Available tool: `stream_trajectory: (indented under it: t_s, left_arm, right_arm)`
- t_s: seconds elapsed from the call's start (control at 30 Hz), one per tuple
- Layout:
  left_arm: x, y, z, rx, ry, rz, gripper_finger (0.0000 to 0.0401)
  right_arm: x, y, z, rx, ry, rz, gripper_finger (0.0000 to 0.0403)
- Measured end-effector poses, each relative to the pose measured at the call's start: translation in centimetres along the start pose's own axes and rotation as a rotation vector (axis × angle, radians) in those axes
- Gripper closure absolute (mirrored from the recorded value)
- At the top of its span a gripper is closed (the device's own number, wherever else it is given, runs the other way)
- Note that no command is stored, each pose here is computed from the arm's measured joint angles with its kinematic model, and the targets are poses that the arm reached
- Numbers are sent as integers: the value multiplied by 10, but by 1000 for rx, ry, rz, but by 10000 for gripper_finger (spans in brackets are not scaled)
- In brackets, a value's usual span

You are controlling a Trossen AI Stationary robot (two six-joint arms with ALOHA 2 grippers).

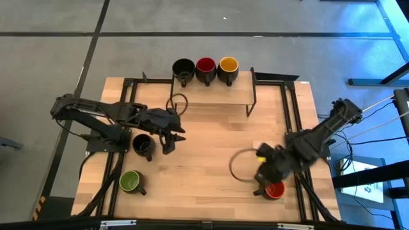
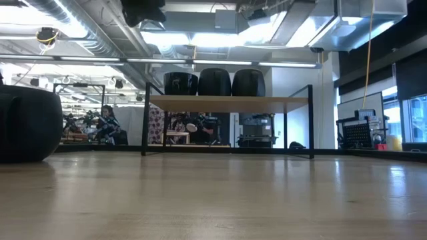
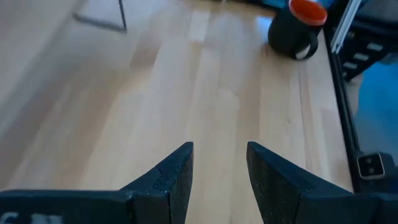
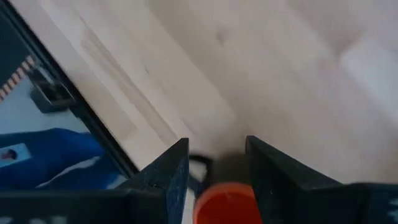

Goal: Place coffee mugs
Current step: Put the orange mug on the shelf

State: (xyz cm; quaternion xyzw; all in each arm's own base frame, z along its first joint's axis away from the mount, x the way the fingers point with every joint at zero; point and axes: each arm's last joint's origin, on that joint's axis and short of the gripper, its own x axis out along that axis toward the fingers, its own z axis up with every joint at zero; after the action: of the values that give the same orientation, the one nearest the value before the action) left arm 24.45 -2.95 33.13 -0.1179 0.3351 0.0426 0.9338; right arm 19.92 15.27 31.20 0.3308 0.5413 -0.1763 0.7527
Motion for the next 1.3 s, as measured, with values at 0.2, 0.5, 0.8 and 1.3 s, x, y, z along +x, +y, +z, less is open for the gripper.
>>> stream_trajectory:
  t_s: [0.2, 0.5, 0.8, 1.3]
  left_arm:
    - [22, -10, -2, -79, 27, -11, 257]
    - [41, -27, -12, -173, 91, -14, 257]
    - [42, -37, -17, -191, 102, -14, 257]
    - [44, -29, -14, -67, 116, -44, 257]
  right_arm:
    - [17, -1, -53, 122, 81, 17, 258]
    - [43, -15, -78, 320, 38, -21, 190]
    - [74, -11, -71, 375, 51, -53, 167]
    - [98, -7, -63, 327, 132, -133, 351]
